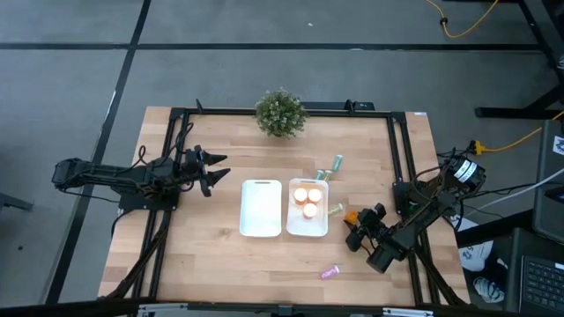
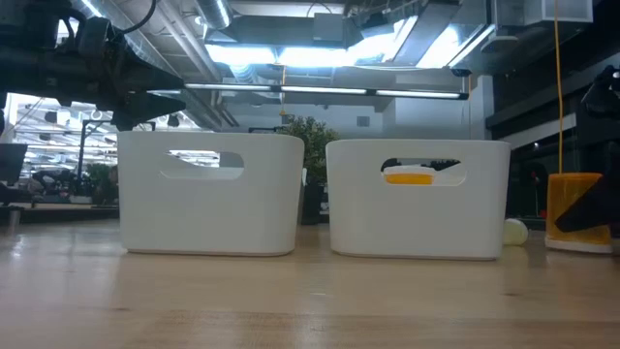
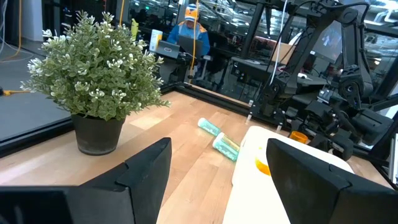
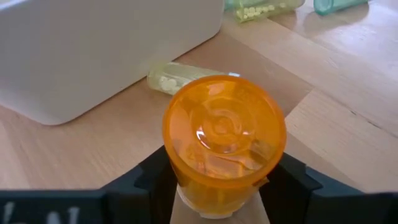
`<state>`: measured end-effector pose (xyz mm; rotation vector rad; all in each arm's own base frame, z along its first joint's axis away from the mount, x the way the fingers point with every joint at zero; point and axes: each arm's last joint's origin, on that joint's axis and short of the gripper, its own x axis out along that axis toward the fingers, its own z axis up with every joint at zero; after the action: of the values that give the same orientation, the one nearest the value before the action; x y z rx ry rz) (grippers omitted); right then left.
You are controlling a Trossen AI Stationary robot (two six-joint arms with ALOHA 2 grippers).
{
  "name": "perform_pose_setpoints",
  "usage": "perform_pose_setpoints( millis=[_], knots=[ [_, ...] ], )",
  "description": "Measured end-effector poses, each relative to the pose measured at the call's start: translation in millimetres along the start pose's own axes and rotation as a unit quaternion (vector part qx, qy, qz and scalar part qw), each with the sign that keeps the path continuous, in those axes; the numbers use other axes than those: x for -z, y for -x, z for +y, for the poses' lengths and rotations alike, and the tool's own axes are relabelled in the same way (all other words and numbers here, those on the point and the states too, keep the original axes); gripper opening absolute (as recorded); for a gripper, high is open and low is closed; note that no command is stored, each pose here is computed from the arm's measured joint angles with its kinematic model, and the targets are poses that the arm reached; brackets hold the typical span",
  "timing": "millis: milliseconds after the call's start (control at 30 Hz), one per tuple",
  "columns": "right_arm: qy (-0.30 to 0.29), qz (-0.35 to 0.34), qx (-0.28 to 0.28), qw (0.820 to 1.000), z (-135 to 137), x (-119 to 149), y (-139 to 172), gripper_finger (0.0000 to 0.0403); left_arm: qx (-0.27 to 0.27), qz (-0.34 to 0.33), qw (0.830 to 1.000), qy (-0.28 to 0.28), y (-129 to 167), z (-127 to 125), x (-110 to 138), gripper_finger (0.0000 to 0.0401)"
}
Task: Pick and place medicine bottles into bin by pill shape (circle, oval)
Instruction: Put the orange capsule bottle into the right white bin
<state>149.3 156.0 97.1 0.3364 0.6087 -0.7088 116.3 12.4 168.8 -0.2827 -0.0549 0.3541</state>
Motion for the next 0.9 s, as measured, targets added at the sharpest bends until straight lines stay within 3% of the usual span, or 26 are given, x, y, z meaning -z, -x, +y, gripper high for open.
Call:
perform_pose_setpoints(
  millis=[267,533,667,900],
  knots=[
    [0.046,-0.002,-0.001,0.999,4,-2,2,0.0185,0.0,0.0,1.0,0.0,0,0,0,0.0255],
    [0.197,-0.002,0.03,0.98,15,-17,15,0.018,0.0,0.0,1.0,0.0,0,0,0,0.0255],
    [0.31,0.002,0.037,0.95,24,-26,24,0.018,0.0,0.0,1.0,0.0,0,0,0,0.0255],
    [0.517,0.012,0.04,0.855,36,-38,35,0.0181,0.0,0.0,1.0,0.0,0,0,0,0.0255]
  ],
)
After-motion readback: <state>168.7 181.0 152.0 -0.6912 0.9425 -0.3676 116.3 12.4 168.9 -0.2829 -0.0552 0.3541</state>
